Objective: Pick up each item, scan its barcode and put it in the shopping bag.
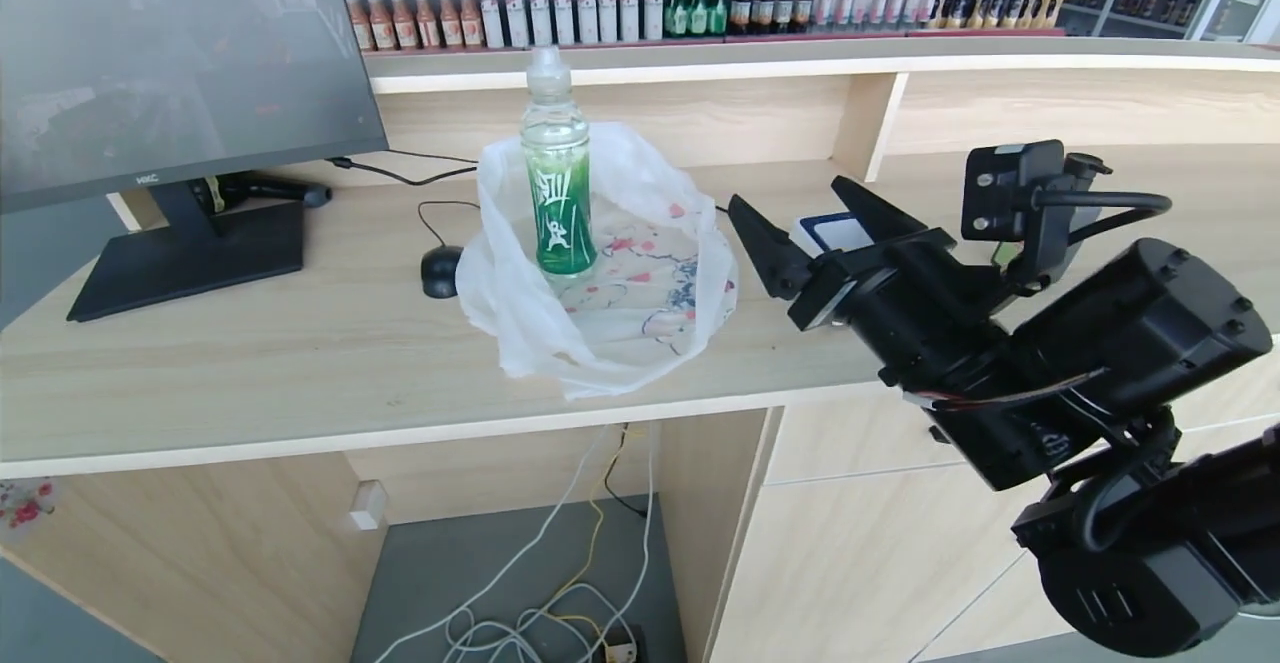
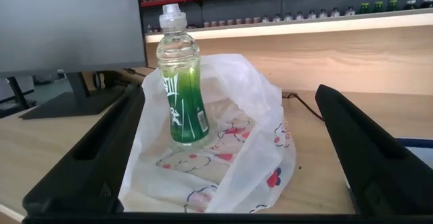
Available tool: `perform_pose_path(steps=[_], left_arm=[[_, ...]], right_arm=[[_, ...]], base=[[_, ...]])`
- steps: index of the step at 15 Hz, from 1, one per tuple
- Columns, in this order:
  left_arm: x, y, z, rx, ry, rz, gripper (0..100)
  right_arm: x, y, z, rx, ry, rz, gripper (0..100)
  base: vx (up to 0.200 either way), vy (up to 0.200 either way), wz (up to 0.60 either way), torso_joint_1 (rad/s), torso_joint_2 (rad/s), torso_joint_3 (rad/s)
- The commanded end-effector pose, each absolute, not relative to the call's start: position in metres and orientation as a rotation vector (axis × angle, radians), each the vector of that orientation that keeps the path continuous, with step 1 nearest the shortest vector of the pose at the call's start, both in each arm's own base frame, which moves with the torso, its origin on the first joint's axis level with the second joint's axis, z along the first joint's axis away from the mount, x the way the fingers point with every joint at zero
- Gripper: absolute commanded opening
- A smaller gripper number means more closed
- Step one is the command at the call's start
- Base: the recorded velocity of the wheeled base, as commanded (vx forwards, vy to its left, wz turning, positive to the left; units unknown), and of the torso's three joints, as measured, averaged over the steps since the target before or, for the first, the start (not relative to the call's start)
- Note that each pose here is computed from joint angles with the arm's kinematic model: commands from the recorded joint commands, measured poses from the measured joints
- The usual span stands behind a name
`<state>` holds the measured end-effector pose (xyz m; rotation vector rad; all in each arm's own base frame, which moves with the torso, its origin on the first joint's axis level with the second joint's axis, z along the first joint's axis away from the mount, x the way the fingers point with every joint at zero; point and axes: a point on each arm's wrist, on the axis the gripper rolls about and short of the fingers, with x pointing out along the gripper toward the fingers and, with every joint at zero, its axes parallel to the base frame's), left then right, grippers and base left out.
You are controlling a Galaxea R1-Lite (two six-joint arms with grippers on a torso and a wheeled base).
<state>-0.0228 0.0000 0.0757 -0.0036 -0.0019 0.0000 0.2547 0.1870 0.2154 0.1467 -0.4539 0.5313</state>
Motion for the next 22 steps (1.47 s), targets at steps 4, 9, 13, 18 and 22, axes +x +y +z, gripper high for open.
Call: perform_pose_path(steps=[4, 9, 13, 18, 22], left_arm=[[-0.023, 0.000, 0.076, -0.006, -0.003, 0.000, 100], [-0.023, 0.000, 0.076, -0.006, -0.003, 0.002, 100], [-0.023, 0.000, 0.076, -0.008, -0.003, 0.000, 100], [-0.023, 0.000, 0.076, -0.008, -0.003, 0.002, 100], [-0.023, 0.000, 0.076, 0.011, -0.003, 0.000, 100]], right_arm=[[0.242, 0.178, 0.228, 0.161, -0.486, 0.530, 100], [0.226, 0.151, 0.238, 0.156, -0.509, 0.484, 100], [0.220, 0.148, 0.233, 0.148, -0.489, 0.488, 100], [0.225, 0.151, 0.224, 0.135, -0.459, 0.490, 100], [0.223, 0.149, 0.220, 0.128, -0.440, 0.488, 100]], base=[[0.000, -0.200, 0.00, 0.001, 0.00, 0.004], [0.000, -0.200, 0.00, 0.001, 0.00, 0.001], [0.000, -0.200, 0.00, 0.001, 0.00, 0.002], [0.000, -0.200, 0.00, 0.003, 0.00, 0.001], [0.000, -0.100, 0.00, 0.002, 0.00, 0.000]])
